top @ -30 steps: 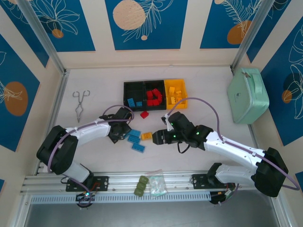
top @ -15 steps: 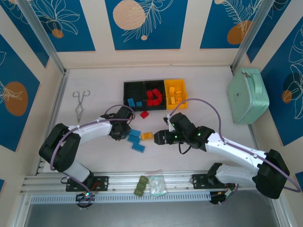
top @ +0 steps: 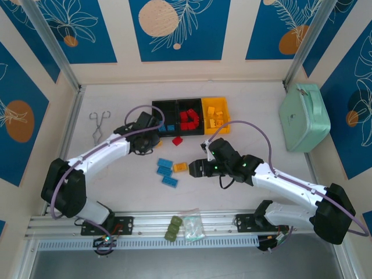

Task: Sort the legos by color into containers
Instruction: Place the lego in the container, then pick up the lego from the middle-left of the table.

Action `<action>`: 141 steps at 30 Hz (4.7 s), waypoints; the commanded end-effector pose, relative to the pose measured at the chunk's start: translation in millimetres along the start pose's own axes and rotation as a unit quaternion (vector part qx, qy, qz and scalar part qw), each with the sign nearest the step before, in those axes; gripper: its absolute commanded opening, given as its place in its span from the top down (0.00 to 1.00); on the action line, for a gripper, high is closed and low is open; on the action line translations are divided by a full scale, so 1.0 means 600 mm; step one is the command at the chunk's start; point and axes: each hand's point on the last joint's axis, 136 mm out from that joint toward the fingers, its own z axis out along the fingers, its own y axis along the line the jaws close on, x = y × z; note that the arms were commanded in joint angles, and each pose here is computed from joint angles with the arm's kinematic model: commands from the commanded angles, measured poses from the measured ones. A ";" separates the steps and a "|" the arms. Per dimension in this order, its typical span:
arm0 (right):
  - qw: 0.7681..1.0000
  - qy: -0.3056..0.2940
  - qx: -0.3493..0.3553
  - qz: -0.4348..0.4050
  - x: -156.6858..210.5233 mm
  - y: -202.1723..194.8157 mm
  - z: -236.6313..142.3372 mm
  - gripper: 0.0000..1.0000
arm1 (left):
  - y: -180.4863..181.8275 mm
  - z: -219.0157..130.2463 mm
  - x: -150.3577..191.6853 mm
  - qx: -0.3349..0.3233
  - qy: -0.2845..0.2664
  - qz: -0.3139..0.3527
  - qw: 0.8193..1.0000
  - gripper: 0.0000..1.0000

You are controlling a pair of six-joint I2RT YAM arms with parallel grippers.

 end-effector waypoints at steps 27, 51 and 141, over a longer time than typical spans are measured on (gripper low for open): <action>0.997 -0.080 0.004 -0.013 -0.081 -0.002 -0.017 0.31 | -0.154 0.168 -0.098 -0.038 0.023 0.069 0.997 0.70; 0.997 -0.076 0.005 0.000 -0.065 -0.008 -0.016 0.31 | -0.182 0.141 -0.122 -0.019 0.007 0.089 0.996 0.43; 0.999 -0.021 -0.018 0.023 0.056 -0.030 -0.051 0.25 | -0.026 -0.060 0.131 0.030 0.093 0.341 0.935 0.43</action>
